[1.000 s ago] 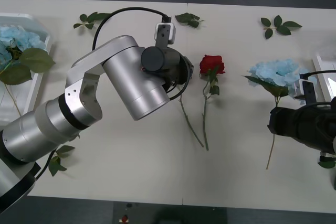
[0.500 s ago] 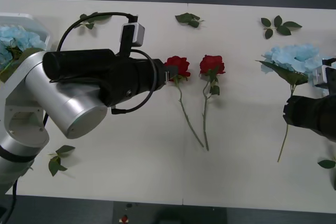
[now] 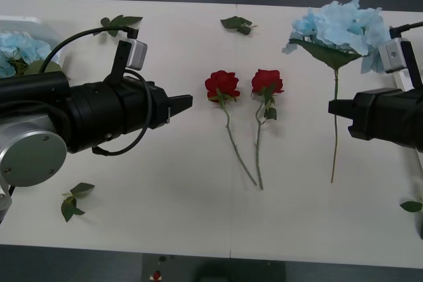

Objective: Put the red flowers into the right box and the blue flowers into the left box

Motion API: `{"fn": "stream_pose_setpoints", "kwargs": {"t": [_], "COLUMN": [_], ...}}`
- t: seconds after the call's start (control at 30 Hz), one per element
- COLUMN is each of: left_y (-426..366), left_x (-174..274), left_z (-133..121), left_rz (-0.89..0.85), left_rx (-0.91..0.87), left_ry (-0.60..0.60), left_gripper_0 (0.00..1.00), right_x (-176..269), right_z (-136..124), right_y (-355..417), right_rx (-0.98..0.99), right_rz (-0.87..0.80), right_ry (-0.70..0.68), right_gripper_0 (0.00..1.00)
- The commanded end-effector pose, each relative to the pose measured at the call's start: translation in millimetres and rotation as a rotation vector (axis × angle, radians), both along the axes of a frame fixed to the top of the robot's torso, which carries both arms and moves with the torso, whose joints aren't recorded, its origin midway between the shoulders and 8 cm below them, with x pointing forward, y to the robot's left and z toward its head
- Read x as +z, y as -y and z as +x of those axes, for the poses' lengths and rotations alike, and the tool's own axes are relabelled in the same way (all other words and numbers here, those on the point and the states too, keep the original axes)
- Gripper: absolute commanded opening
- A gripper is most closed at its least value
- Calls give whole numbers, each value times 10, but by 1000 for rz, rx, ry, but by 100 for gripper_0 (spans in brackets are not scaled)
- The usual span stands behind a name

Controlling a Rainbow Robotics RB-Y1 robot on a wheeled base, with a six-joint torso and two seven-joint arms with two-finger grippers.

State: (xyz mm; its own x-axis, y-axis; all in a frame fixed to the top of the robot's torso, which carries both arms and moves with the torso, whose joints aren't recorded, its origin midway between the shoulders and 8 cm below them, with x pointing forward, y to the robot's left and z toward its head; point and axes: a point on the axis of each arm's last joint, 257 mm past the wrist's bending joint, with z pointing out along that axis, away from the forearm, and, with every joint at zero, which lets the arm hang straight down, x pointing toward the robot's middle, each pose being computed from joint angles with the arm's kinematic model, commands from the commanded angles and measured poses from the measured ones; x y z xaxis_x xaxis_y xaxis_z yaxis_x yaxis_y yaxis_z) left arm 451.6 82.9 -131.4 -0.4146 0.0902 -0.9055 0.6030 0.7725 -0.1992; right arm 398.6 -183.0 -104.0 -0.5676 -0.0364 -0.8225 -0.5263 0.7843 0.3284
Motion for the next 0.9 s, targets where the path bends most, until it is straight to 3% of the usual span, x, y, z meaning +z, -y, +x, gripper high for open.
{"fn": "stream_pose_setpoints", "kwargs": {"t": [0.03, 0.3, 0.5, 0.7, 0.9], "left_y": [109, 316, 506, 818, 1247], "left_x": [267, 417, 572, 688, 764], "left_z": [-195, -818, -1086, -1198, -1260], "left_rz": [-82, -314, -426, -537, -532], "left_rx": [-84, -230, -267, -273, -313], "left_ry": [44, -88, -149, -195, -200], "left_gripper_0": [100, 100, 100, 100, 100], "right_x": [355, 790, 1055, 1279, 1453], "right_z": [-3, -144, -279, -325, -319], "right_y": [-307, -635, -783, -908, -1081], "right_rx": [170, 380, 487, 536, 563], "right_rz": [62, 289, 425, 482, 521], "right_ry": [103, 118, 95, 111, 129], "right_gripper_0": [0, 0, 0, 0, 0]}}
